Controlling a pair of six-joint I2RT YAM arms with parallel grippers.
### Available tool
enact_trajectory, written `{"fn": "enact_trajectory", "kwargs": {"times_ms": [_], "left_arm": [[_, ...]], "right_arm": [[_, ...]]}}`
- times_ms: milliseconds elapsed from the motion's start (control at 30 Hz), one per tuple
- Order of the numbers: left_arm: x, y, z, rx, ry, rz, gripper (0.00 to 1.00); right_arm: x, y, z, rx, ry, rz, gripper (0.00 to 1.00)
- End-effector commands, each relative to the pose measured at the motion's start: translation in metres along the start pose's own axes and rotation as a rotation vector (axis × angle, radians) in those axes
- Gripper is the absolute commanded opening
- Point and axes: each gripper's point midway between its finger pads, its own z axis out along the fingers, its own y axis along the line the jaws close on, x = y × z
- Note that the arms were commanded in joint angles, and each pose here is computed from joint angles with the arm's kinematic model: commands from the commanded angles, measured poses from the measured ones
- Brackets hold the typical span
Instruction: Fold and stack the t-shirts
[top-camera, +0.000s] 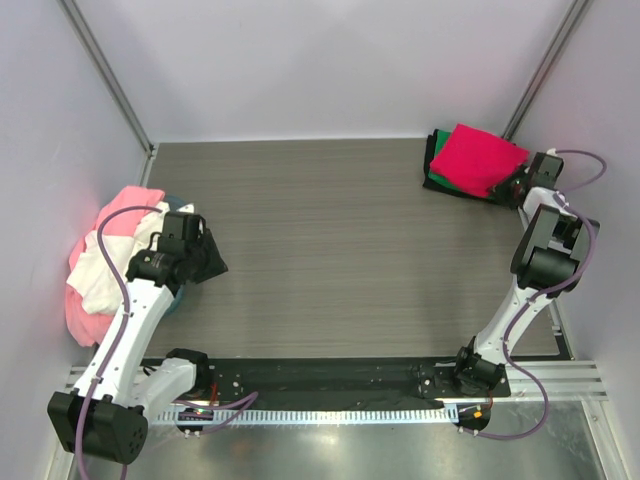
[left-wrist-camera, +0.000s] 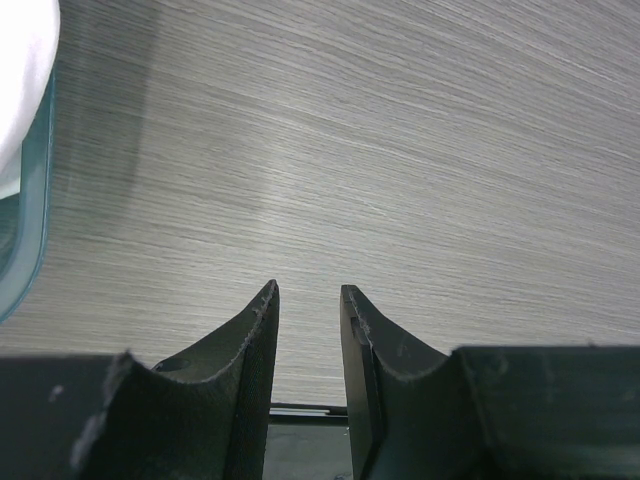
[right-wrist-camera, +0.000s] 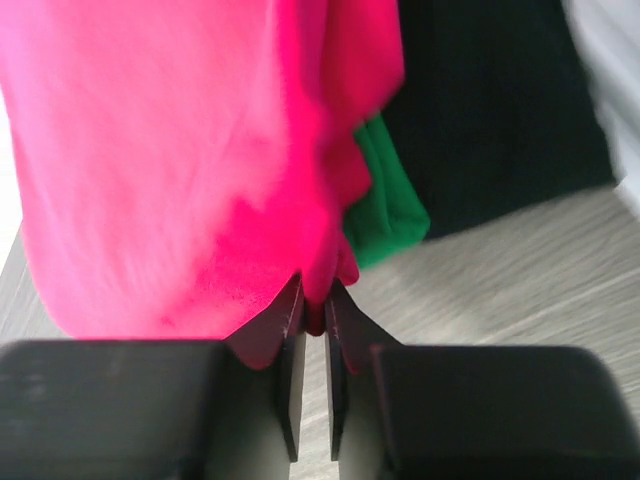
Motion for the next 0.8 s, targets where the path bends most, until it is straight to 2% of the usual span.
{"fn": "enact_trajectory", "kwargs": {"times_ms": [0, 167, 300, 467, 533, 567, 600, 700, 767], "left_arm": [[-0.005, -0.002, 0.001, 0.006, -0.021, -0.009, 0.32], [-0.006, -0.002, -0.001, 0.01, -0.025, -0.009, 0.33], [-0.005, -0.002, 0.0, 0.011, -0.02, -0.009, 0.32], [-0.004, -0.002, 0.0, 0.009, -0.017, -0.009, 0.32], [-0.005, -0.003, 0.0, 0.011, -0.018, -0.008, 0.32], [-0.005, -0.003, 0.0, 0.011, -0.018, -0.008, 0.32], [-0.004, -0.003, 0.0, 0.01, -0.017, -0.008, 0.32], [-0.004, -0.002, 0.001, 0.009, -0.015, -0.008, 0.32], [-0.004, -0.003, 0.001, 0.01, -0.015, -0.007, 0.32]], "right_arm": [[-0.055, 0.012, -0.019, 0.029, -0.135, -0.061, 0.15], [-0.092, -0.005, -0.037, 0.153, -0.242, -0.114, 0.07], [-0.099, -0.012, -0.028, 0.189, -0.231, -0.133, 0.06], [-0.085, -0.041, -0.01, 0.286, -0.178, -0.114, 0.07], [-0.083, -0.048, -0.009, 0.305, -0.165, -0.103, 0.16], [-0.08, -0.049, -0.009, 0.313, -0.153, -0.1, 0.26], [-0.079, -0.051, -0.01, 0.32, -0.148, -0.095, 0.5], [-0.086, -0.047, -0.024, 0.338, -0.167, -0.084, 0.66], [-0.091, -0.043, -0.035, 0.348, -0.184, -0.08, 0.7]]}}
